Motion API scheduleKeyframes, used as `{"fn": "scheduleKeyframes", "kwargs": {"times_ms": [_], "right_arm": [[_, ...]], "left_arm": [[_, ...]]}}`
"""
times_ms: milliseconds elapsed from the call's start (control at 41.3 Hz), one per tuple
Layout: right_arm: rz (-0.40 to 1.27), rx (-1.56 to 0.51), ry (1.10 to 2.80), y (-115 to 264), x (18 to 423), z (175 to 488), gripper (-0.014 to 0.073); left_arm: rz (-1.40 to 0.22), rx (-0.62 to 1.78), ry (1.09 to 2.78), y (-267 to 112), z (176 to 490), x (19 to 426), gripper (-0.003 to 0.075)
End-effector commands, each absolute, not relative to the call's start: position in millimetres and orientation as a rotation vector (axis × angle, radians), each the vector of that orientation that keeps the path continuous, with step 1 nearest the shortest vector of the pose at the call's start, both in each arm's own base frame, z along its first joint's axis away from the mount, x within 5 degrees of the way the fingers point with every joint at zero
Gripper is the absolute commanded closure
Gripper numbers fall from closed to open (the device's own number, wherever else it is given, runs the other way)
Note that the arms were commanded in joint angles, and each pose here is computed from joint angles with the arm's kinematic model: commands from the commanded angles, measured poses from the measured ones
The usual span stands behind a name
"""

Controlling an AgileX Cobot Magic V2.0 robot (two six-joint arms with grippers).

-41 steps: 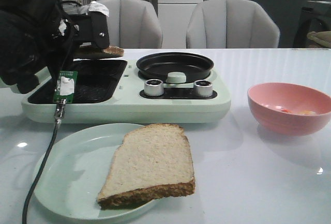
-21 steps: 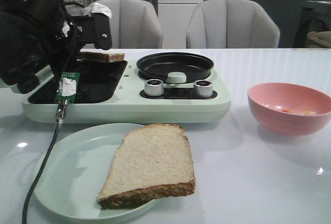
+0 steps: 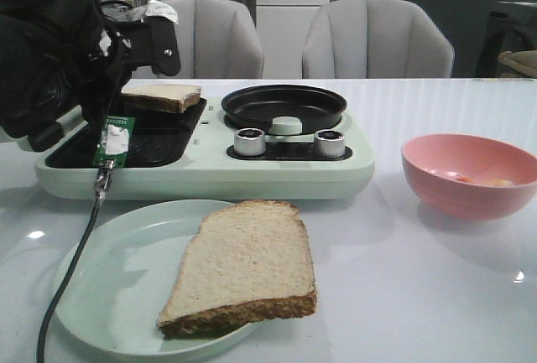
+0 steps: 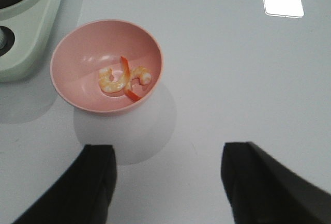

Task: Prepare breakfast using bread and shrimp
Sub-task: 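Open the left gripper and withdraw it upward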

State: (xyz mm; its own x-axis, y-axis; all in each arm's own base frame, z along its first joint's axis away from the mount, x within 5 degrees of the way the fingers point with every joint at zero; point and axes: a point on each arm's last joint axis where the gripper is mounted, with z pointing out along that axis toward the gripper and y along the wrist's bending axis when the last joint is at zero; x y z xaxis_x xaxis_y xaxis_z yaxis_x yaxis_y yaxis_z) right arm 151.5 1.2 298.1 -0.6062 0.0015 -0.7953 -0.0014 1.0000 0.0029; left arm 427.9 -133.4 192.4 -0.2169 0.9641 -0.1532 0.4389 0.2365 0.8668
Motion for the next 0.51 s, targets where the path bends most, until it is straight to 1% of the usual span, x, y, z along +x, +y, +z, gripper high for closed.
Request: {"fn": "scheduleKeyframes", "kwargs": {"times_ms": [0,121,169,315,484], "right_arm": [[-0.008,-0.005,2.121,0.3,156.5,314.7,0.0046],[-0.008,-0.005,2.121,0.3,156.5,314.7,0.0046],[-0.008,-0.005,2.121,0.3,156.5,314.7,0.0046],[-0.008,-0.005,2.121,0.3,156.5,314.7,0.0046],[-0.008,-0.005,2.121,0.3,156.5,314.7,0.0046]], "left_arm": [[0.957,1.149,1.742,-128.0,240.4,423.4,0.0197],[0.933,1.121,1.775,-125.5,249.2,418.0,0.0197],[0.882,1.127,1.812,-125.8,250.1,413.5,0.0197],[0.813,1.215,1.873,-126.4,250.7,404.3,0.0196],[0.781,1.14,1.919,-125.5,276.2,388.3,0.0196]]}}
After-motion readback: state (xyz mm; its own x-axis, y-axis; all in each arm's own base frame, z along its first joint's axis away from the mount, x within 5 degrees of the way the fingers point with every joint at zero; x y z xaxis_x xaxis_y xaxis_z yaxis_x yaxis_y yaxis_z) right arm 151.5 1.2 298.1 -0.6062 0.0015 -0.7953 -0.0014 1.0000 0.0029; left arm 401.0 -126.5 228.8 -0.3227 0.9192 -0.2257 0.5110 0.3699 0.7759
